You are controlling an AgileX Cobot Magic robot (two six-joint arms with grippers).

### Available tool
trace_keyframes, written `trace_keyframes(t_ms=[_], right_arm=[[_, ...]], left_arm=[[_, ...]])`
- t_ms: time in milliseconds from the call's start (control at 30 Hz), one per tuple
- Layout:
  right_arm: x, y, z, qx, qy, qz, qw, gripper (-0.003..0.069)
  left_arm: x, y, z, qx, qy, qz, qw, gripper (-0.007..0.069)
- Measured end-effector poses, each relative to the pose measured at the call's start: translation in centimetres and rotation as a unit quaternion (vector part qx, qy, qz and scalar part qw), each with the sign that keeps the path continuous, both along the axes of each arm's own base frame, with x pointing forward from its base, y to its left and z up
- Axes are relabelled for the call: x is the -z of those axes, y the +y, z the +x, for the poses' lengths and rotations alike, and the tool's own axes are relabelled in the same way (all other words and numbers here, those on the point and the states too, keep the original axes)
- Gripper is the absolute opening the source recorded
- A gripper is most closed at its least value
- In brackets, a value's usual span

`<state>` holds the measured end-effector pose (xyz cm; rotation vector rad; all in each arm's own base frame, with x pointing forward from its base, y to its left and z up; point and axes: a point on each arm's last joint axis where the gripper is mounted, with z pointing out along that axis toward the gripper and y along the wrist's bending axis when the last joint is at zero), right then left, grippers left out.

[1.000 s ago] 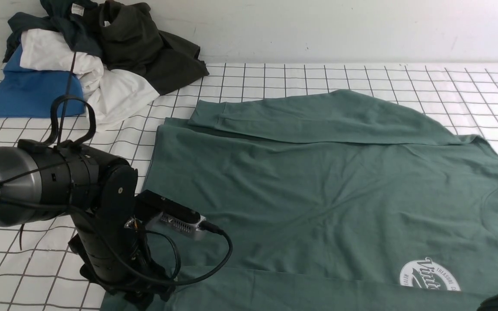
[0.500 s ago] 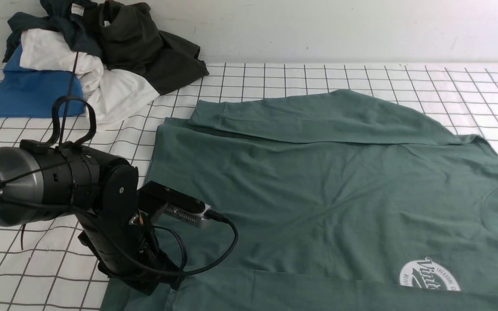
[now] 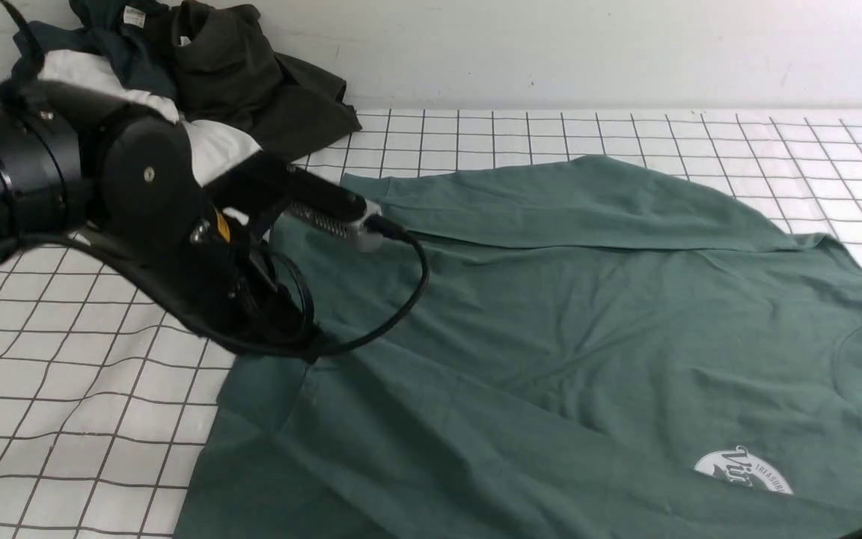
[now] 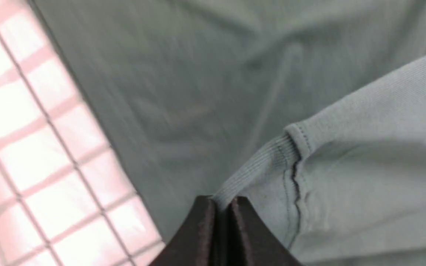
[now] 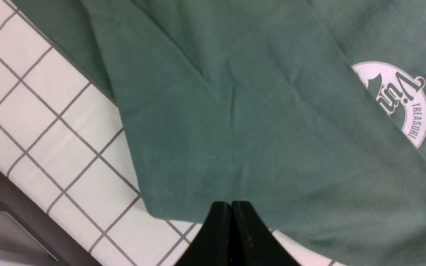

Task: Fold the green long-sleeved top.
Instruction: Use the left arm to drag and place the cuff at the centered position on the left edge of the fabric

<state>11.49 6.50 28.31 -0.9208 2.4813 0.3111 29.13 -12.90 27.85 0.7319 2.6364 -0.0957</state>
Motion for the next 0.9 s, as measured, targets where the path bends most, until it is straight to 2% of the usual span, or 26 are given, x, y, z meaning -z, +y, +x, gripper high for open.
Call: trace_keyframes(t_ms=[67, 233, 367, 533, 767, 867, 900], right_arm=[[0.0, 0.0, 0.1, 0.000, -0.003, -0.002, 1.000, -0.0014], [0.0, -0.2, 0.1, 0.000, -0.008, -0.012, 1.000, -0.0014], [0.1, -0.3, 0.2, 0.000, -0.012, -0.022, 1.000, -0.0014], [0.1, -0.6, 0.3, 0.012, -0.013, -0.030, 0.999, -0.0014], [-1.0, -1.0, 1.2, 0.068, -0.028, -0.040, 0.996, -0.0014], [-3.3, -0.9, 3.3, 0.109, -0.051, -0.047, 0.992, -0.0014], [-3.3, -0.8, 3.5, 0.110, -0.051, -0.050, 0.991, -0.0014]], left_arm=[[-0.5, -0.2, 0.8, 0.002, 0.001, 0.008, 1.000, 0.0015], [1.8, -0.8, 3.1, 0.005, 0.032, 0.045, 0.998, 0.0015], [4.9, -0.3, 5.8, -0.030, 0.066, 0.060, 0.996, 0.0027], [5.7, 1.0, 8.2, -0.061, 0.071, 0.050, 0.994, 0.0063], [4.0, 1.9, 11.3, -0.081, 0.036, 0.016, 0.996, 0.0259], [2.4, 1.8, 14.1, -0.099, 0.011, -0.033, 0.994, 0.0393], [2.1, 1.8, 14.2, -0.100, 0.008, -0.036, 0.994, 0.0398]])
